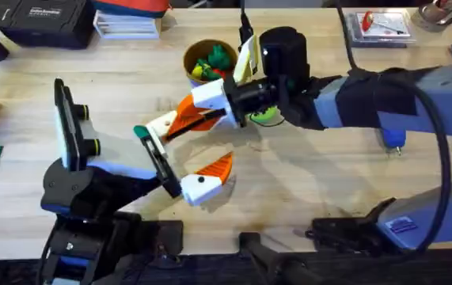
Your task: Pick up the gripper from the table and insert it into the empty holder that is missing its gripper. Then pick up a screw, insert it into the mounting hole, and use the screwdriver to tighten it. Finally, clean up the table by picking up the vegetable and placing it into the bucket.
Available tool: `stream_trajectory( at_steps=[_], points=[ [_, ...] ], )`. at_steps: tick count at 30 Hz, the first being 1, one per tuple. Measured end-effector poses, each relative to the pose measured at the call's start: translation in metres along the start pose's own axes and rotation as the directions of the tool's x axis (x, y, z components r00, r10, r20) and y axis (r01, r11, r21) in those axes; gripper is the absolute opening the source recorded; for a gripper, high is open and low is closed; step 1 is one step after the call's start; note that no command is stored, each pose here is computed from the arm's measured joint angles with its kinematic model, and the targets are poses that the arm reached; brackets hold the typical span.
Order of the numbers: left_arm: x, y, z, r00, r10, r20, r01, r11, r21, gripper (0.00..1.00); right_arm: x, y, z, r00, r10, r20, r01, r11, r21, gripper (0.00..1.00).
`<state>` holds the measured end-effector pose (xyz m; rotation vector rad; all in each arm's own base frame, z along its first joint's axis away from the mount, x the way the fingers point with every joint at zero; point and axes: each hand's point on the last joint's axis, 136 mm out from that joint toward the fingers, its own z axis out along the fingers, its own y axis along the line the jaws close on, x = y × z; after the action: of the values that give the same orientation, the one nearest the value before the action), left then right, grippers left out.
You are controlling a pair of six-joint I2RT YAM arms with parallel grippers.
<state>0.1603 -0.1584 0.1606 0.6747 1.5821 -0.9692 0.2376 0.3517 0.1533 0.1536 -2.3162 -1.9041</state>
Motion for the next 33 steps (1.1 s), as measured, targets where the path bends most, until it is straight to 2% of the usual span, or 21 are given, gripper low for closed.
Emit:
stream_trajectory(
  at_steps=[5, 11, 16, 19, 22, 24, 25, 26, 33],
  points=[
    [0.001, -0.004, 0.0, 1.0, 0.008, -0.005, -0.007, 1.0, 0.023, 0.986, 0.003, 0.0, -0.003, 1.0, 0.008, -0.026, -0.008, 1.0, -0.011, 0.375],
    [0.002, -0.009, 0.0, 1.0, 0.024, -0.01, -0.023, 0.998, 0.053, 0.986, 0.004, -0.002, -0.008, 0.998, 0.021, -0.054, -0.023, 0.999, -0.023, 0.516],
    [0.005, -0.021, 0.0, 0.999, 0.021, -0.024, -0.018, 0.993, 0.119, 0.985, 0.002, 0.0, -0.014, 0.998, 0.015, -0.056, -0.017, 0.999, -0.035, 0.533],
    [0.006, -0.023, 0.0, 0.999, 0.02, -0.026, -0.017, 0.992, 0.128, 0.985, -0.001, 0.0, -0.019, 0.999, 0.017, -0.051, -0.019, 0.999, -0.04, 0.54],
    [0.006, -0.024, 0.0, 0.999, 0.02, -0.027, -0.016, 0.991, 0.136, 0.985, -0.005, 0.0, -0.024, 0.999, 0.019, -0.038, -0.021, 0.999, -0.044, 0.647],
    [0.006, -0.025, 0.0, 0.999, 0.02, -0.028, -0.015, 0.99, 0.141, 0.985, -0.009, -0.001, -0.028, 1.0, 0.012, -0.025, -0.014, 0.999, -0.044, 0.817],
    [0.006, -0.025, 0.0, 0.999, 0.019, -0.029, -0.015, 0.99, 0.142, 0.987, -0.011, -0.001, -0.03, 1.0, 0.004, -0.017, -0.005, 0.999, -0.045, 0.947],
    [0.006, -0.025, 0.0, 0.999, 0.019, -0.029, -0.015, 0.99, 0.143, 0.986, -0.013, -0.002, -0.032, 1.0, -0.004, -0.006, 0.003, 0.999, -0.044, 0.983],
    [0.007, -0.026, -0.001, 0.999, 0.019, -0.03, -0.014, 0.989, 0.145, 0.986, -0.044, -0.008, -0.058, 0.989, -0.075, 0.125, 0.078, 0.997, -0.017, 0.994]
  ],
)
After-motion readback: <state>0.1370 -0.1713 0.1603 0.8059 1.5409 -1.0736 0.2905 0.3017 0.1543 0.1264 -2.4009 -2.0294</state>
